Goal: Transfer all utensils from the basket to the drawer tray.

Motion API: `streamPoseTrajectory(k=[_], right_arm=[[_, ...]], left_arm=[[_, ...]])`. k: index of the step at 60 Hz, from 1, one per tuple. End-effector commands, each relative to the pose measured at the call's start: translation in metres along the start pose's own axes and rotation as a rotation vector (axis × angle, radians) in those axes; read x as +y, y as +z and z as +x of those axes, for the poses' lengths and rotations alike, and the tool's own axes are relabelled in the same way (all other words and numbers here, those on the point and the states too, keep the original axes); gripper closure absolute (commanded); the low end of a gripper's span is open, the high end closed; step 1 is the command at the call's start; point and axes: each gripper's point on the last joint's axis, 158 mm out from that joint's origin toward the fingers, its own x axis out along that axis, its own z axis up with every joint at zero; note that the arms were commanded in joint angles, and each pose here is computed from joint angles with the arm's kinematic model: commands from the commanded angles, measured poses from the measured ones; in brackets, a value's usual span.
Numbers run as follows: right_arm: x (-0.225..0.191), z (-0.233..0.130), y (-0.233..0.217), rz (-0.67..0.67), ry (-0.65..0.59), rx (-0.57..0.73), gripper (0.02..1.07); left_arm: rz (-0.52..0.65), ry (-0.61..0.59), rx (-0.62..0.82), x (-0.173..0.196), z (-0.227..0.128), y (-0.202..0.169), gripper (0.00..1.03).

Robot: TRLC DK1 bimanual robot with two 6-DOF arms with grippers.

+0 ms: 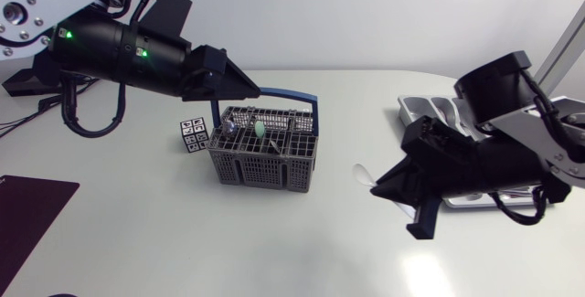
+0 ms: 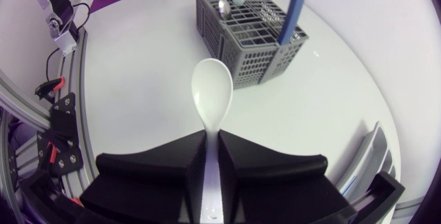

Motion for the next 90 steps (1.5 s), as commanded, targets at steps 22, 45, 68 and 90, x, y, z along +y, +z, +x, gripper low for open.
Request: streamPoseTrajectory(k=[22, 45, 68, 90], right_arm=[[-0.079, -0.049, -0.123, -0.115, -0.049, 0.138, 1.0], [-0.166, -0.081, -0.226, -0.18, -0.075, 0.289, 1.0], [-0.227, -0.074, -0.28, -0.324, -0.185, 0.458, 0.96], [-0.238, -0.07, -0.305, -0.402, -0.251, 0.551, 0.7]], left_arm=[[0.03, 0.076, 0.032, 0.02, 0.006, -0.018, 0.55], [0.04, 0.091, 0.048, 0.023, 0.01, -0.024, 0.55], [0.047, 0.085, 0.064, 0.018, 0.015, -0.029, 0.55], [0.047, 0.088, 0.071, 0.02, 0.014, -0.034, 0.55]])
